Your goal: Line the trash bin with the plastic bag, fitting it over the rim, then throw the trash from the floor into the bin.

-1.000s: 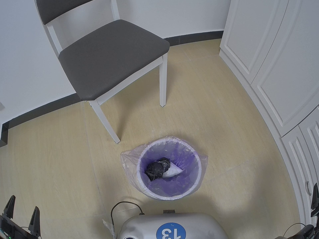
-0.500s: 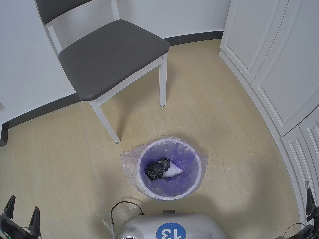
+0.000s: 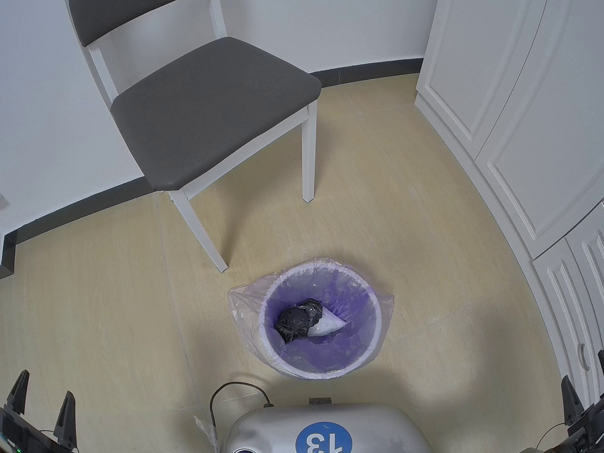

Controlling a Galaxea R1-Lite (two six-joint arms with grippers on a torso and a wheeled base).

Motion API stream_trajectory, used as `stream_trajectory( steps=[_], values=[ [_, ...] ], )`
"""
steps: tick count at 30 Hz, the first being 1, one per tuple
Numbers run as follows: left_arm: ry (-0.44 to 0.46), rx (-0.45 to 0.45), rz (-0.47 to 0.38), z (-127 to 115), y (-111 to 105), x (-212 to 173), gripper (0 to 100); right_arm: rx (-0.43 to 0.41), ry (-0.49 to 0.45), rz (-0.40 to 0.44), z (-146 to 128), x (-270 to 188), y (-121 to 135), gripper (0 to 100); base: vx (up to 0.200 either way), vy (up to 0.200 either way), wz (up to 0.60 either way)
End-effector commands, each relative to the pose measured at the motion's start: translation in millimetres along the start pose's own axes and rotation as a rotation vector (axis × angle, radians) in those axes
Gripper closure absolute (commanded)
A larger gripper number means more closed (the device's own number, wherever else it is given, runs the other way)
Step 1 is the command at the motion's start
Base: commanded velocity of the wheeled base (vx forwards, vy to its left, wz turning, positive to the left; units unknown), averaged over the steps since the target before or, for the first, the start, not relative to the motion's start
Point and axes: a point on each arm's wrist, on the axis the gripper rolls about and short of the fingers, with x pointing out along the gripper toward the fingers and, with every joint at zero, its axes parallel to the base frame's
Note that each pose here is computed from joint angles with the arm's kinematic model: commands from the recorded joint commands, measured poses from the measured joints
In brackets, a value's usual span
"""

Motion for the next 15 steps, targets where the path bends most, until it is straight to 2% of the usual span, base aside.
stream_trajectory(
  steps=[1,15],
  values=[
    [0.002,0.000,-0.001,-5.2,0.1,0.1,0,-0.003,-0.002,0.000,-4.4,0.0,0.1,0,0.000,0.000,0.00],
    [0.003,0.000,0.001,-5.2,0.0,0.2,0,0.000,0.000,0.002,-4.6,0.0,0.1,0,0.000,0.000,0.00]
  ],
)
